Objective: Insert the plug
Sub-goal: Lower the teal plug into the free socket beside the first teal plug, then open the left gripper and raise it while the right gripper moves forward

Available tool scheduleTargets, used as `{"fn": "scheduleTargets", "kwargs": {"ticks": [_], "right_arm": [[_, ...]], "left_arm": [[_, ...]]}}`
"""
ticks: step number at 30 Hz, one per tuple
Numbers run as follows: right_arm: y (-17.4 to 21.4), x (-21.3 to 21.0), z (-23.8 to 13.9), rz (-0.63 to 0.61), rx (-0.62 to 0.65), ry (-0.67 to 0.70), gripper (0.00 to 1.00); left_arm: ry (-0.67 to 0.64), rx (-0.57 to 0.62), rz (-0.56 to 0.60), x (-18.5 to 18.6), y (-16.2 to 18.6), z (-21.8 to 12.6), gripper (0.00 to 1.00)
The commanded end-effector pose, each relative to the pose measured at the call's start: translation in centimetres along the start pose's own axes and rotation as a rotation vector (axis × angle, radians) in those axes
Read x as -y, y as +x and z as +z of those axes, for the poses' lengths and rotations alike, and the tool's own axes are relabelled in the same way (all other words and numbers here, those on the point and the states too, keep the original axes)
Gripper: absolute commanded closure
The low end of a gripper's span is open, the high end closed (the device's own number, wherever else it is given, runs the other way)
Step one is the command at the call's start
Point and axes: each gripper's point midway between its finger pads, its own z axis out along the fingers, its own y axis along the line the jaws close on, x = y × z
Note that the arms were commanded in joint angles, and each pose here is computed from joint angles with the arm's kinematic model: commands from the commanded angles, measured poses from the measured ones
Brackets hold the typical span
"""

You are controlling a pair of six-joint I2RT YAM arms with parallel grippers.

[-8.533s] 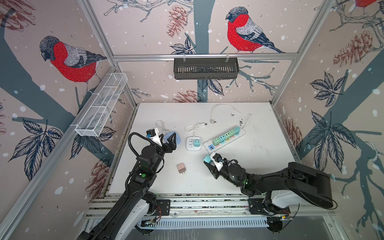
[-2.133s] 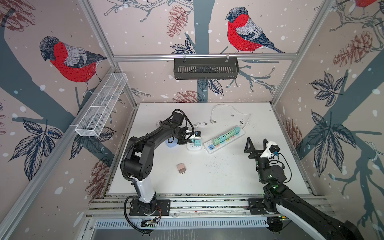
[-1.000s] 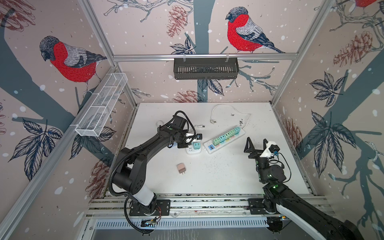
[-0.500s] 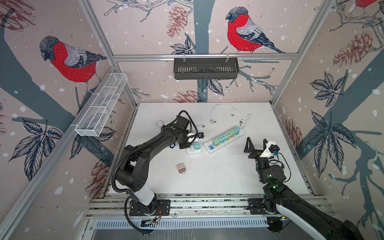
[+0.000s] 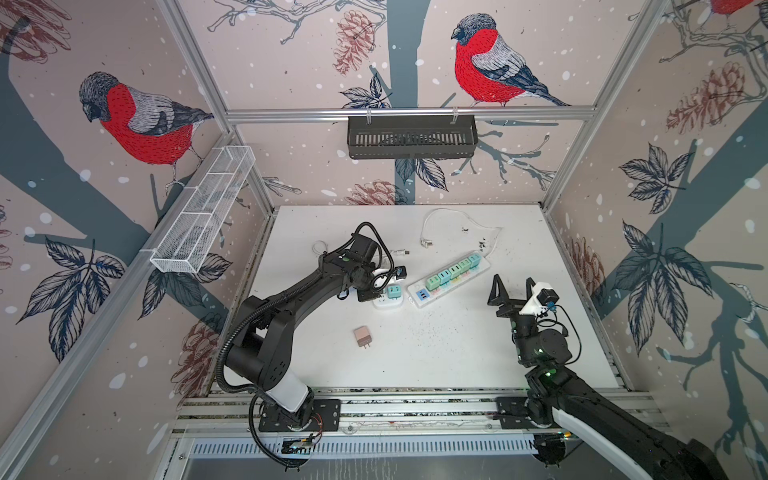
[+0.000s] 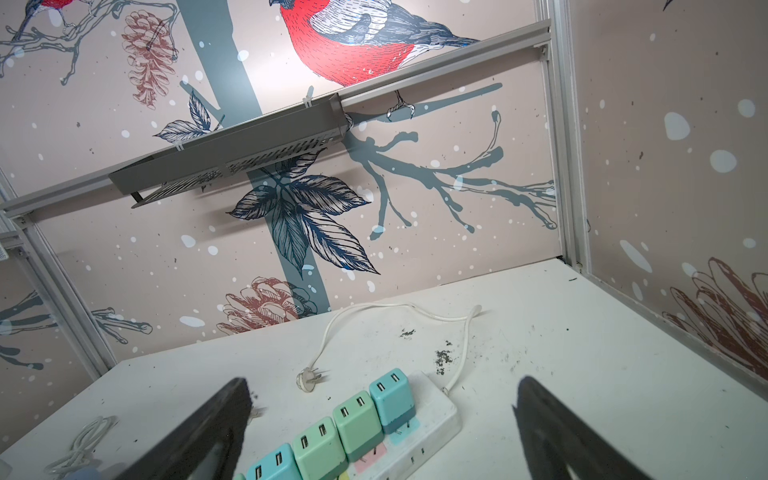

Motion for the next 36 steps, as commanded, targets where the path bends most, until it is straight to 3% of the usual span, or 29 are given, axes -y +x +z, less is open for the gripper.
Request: {"fn": "scheduleTargets", "kwargs": {"ticks": [1,21,33,35,36], "right_arm": [[3.2,1.1,-1.2,-0.028,-0.062,0.008,0.0],[3.1,1.1,-1.2,-0.027,-0.06,0.007,0.0],[3.2,1.1,-1.2,-0.027,-0.061,0.007,0.0],[3.2,1.1,-1.2,-0.026,-0.061,0.007,0.0],[3.2,1.1,-1.2,-0.025,-0.061,0.007,0.0]], "left_arm": [[0.046,0.004,-0.011,0.8,0.0,0.3,1.0],[0.11,-0.087,-0.036,1.4,1.8,3.0,1.0],[0.22,-0.158,-0.094,1.2,3.0,5.1,1.0],[0.205,-0.15,-0.1,0.7,2.5,4.7,0.77],[0.187,-0.136,-0.099,0.4,2.2,4.4,0.57]]}}
